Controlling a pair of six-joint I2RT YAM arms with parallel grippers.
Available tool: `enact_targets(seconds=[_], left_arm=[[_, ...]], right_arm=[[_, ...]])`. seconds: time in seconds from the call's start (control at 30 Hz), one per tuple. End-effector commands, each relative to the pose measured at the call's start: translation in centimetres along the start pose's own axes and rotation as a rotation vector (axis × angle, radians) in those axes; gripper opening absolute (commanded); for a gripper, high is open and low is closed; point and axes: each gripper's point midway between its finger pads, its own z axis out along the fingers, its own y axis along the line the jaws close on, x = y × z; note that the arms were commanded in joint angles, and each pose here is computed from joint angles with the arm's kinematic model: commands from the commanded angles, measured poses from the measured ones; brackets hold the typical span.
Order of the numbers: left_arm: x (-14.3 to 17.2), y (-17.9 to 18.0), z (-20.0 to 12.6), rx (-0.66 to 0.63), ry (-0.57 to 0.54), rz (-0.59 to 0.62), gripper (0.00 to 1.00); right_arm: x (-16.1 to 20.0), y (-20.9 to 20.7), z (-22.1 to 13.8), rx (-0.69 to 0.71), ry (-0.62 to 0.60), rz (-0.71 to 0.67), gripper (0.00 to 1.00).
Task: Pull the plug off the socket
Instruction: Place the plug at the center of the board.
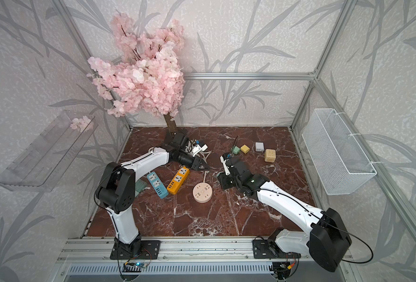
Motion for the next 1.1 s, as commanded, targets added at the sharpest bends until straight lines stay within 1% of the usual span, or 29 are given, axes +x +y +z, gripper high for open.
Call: enact_targets(seconds=[0.0,0.07,0.1,0.17,0.23,0.27,0.33,0.43,0.53,0.57,0.63,0.73,0.83,0.97,1.07], left_arm=[[-0.2,-2.8,-2.7,-0.099,-0.018,0.136,0.55],[0.3,-3.5,-4.6,-0.183,-0.032,0.199,0.71],[0.6,-3.6,-5.5,-0.232,-0.044,0.231,0.74],[1.7,-3.2,-7.2,-0.34,-0.032,0.282,0.86],[3.6,-2.7,-8.6,-0.415,0.007,0.322,0.93],[4.4,-2.5,-9.1,-0.44,0.021,0.33,0.94],[6.3,-1.6,-10.2,-0.518,0.042,0.313,0.99],[8.9,-0.3,-11.0,-0.567,0.068,0.292,1.0],[11.0,1.5,-11.2,-0.576,0.085,0.201,1.0],[11.5,2.1,-11.1,-0.571,0.076,0.165,1.0],[12.1,2.9,-10.8,-0.561,0.057,0.13,1.0],[12.1,3.1,-10.9,-0.575,0.049,0.145,1.0],[11.8,2.7,-10.9,-0.564,0.034,0.159,1.0],[12.2,2.7,-10.1,-0.527,0.052,0.161,1.0],[12.3,3.0,-10.1,-0.538,0.055,0.16,1.0]], right_arm=[[-1.5,-1.3,-1.3,-0.035,-0.086,0.105,0.0],[-1.7,-3.1,-1.7,-0.029,-0.116,0.175,0.0],[-1.9,-4.1,-1.8,-0.026,-0.131,0.212,0.0],[-1.9,-6.0,-2.0,-0.011,-0.153,0.284,0.0],[-2.0,-7.8,-2.2,-0.007,-0.189,0.356,0.0],[-2.2,-8.6,-2.3,-0.005,-0.208,0.388,0.0],[-2.4,-10.4,-2.6,-0.004,-0.248,0.463,0.0],[-2.6,-12.7,-2.7,0.006,-0.29,0.556,0.0],[-2.6,-14.7,-2.5,0.03,-0.328,0.612,0.0],[-2.5,-15.5,-2.3,0.05,-0.34,0.631,0.0],[-2.2,-17.0,-1.7,0.07,-0.356,0.671,0.0],[-2.0,-18.8,-0.6,0.074,-0.374,0.734,0.0],[-3.0,-19.7,0.7,0.058,-0.39,0.751,0.02],[-4.1,-21.1,3.2,0.042,-0.383,0.784,0.03],[-4.7,-22.1,5.1,0.022,-0.386,0.824,0.03]])
